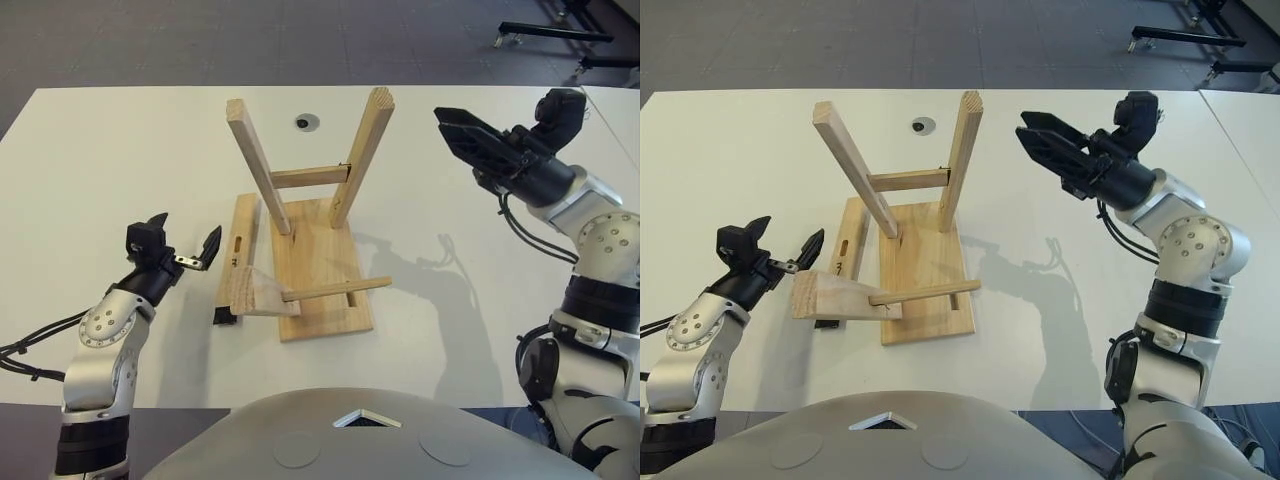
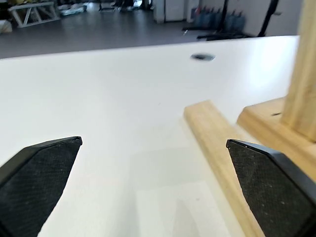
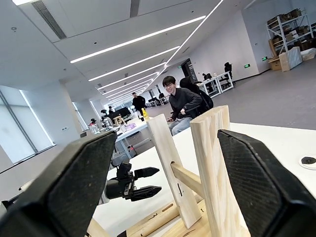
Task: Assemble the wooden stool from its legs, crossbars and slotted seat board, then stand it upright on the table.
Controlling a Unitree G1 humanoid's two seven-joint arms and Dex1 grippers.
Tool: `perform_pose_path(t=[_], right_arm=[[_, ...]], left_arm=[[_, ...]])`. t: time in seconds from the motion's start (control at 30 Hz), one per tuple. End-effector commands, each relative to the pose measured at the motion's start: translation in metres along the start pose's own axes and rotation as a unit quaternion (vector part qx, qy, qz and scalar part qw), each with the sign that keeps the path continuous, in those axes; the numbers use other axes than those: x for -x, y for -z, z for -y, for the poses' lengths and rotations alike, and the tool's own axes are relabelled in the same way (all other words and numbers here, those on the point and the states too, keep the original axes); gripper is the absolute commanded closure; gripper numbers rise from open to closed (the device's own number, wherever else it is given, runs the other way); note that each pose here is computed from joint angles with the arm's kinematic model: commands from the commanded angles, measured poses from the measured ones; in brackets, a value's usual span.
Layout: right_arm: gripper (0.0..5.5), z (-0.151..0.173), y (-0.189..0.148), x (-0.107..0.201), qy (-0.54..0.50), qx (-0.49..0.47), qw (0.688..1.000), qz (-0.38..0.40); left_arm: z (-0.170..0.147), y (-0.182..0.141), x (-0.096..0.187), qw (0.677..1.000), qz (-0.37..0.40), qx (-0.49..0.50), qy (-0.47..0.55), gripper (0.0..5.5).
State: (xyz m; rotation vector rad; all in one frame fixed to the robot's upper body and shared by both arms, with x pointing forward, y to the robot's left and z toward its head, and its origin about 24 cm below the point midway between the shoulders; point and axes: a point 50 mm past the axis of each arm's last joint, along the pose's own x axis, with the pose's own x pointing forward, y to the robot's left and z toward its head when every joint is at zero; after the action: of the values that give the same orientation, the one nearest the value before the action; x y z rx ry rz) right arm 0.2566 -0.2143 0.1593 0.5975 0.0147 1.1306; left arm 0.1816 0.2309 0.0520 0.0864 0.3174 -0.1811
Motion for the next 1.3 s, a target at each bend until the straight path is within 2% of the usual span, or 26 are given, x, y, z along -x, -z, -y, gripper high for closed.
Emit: perform_pose_path(t=[0.03, 0.3, 0.53, 0.73, 0.87, 1.03, 1.13, 1.3], right_arm=[[1.75, -0.010, 0.013, 0.006, 0.018, -0.009, 1.000, 0.001], [1.75, -0.021, 0.035, 0.013, 0.045, -0.041, 0.998, -0.010], [1.75, -0.024, 0.037, 0.013, 0.050, -0.047, 0.997, -0.019], [1.75, -0.022, 0.033, 0.013, 0.053, -0.045, 0.997, -0.029], [1.75, -0.022, 0.034, 0.013, 0.054, -0.046, 0.997, -0.036], [1.75, -0.020, 0.033, 0.009, 0.051, -0.044, 0.997, -0.038], [1.75, -0.019, 0.032, 0.007, 0.049, -0.041, 0.997, -0.036], [1.75, -0.018, 0.035, 0.004, 0.048, -0.038, 0.998, -0.032]], left_arm=[[0.006, -0.015, 0.003, 0.999, 0.004, 0.034, 0.007, 0.12], [0.033, -0.025, 0.018, 0.994, -0.041, 0.094, 0.041, 0.12], [0.041, 0.011, 0.026, 0.982, -0.166, 0.084, 0.017, 0.12], [0.039, 0.039, 0.031, 0.972, -0.219, 0.084, -0.019, 0.12], [0.022, 0.050, 0.037, 0.971, -0.219, 0.074, -0.067, 0.90], [0.016, 0.045, 0.033, 0.981, -0.151, 0.101, -0.069, 1.75], [0.018, 0.047, 0.030, 0.983, -0.141, 0.101, -0.063, 2.19], [0.015, 0.049, 0.023, 0.985, -0.132, 0.094, -0.051, 3.23]])
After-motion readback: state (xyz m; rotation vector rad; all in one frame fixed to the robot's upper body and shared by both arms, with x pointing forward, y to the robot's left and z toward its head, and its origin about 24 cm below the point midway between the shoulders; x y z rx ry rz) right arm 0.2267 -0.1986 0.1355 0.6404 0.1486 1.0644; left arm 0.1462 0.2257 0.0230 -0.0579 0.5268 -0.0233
